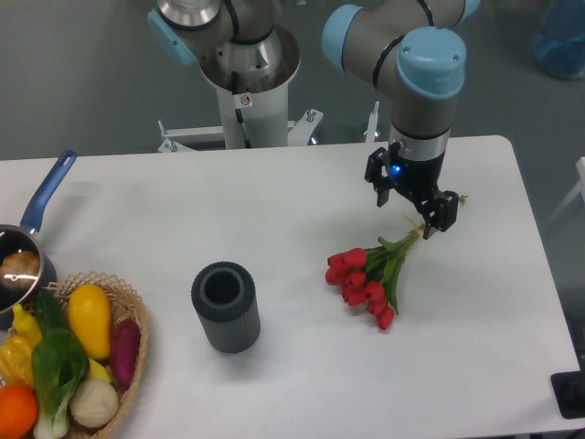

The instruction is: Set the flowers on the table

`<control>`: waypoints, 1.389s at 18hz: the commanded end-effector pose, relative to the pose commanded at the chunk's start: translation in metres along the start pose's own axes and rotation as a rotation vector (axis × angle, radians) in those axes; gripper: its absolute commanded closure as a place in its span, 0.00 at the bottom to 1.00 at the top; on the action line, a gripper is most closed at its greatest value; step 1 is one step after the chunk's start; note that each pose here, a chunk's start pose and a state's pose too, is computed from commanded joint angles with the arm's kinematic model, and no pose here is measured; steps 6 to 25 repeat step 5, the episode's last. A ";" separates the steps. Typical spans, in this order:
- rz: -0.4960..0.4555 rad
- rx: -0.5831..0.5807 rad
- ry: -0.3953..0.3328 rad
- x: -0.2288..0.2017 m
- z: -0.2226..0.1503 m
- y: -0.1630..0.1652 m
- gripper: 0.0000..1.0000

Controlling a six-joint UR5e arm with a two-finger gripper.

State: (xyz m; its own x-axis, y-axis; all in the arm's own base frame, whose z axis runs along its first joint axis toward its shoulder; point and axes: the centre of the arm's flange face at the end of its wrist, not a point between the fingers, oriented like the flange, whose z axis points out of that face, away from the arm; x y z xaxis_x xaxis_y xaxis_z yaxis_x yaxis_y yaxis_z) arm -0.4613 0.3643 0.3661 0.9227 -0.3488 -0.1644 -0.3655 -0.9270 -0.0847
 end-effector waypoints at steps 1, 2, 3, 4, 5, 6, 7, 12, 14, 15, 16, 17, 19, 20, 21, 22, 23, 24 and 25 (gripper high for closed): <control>0.002 0.020 0.000 -0.001 0.001 -0.001 0.00; 0.004 0.039 0.009 -0.003 0.007 -0.001 0.00; 0.008 0.044 0.013 -0.003 0.010 -0.003 0.00; 0.011 0.042 0.016 -0.003 0.012 -0.004 0.00; 0.009 0.041 0.021 -0.003 0.016 -0.004 0.00; 0.009 0.041 0.021 -0.003 0.016 -0.004 0.00; 0.009 0.041 0.021 -0.003 0.016 -0.004 0.00; 0.009 0.041 0.021 -0.003 0.016 -0.004 0.00; 0.009 0.041 0.021 -0.003 0.016 -0.004 0.00; 0.009 0.041 0.021 -0.003 0.016 -0.004 0.00; 0.009 0.041 0.021 -0.003 0.016 -0.004 0.00; 0.009 0.041 0.021 -0.003 0.016 -0.004 0.00; 0.009 0.041 0.021 -0.003 0.016 -0.004 0.00; 0.009 0.041 0.021 -0.003 0.016 -0.004 0.00; 0.009 0.041 0.021 -0.003 0.016 -0.004 0.00; 0.009 0.041 0.021 -0.003 0.016 -0.004 0.00; 0.009 0.041 0.021 -0.003 0.016 -0.004 0.00; 0.009 0.041 0.021 -0.003 0.016 -0.004 0.00; 0.009 0.041 0.021 -0.003 0.016 -0.004 0.00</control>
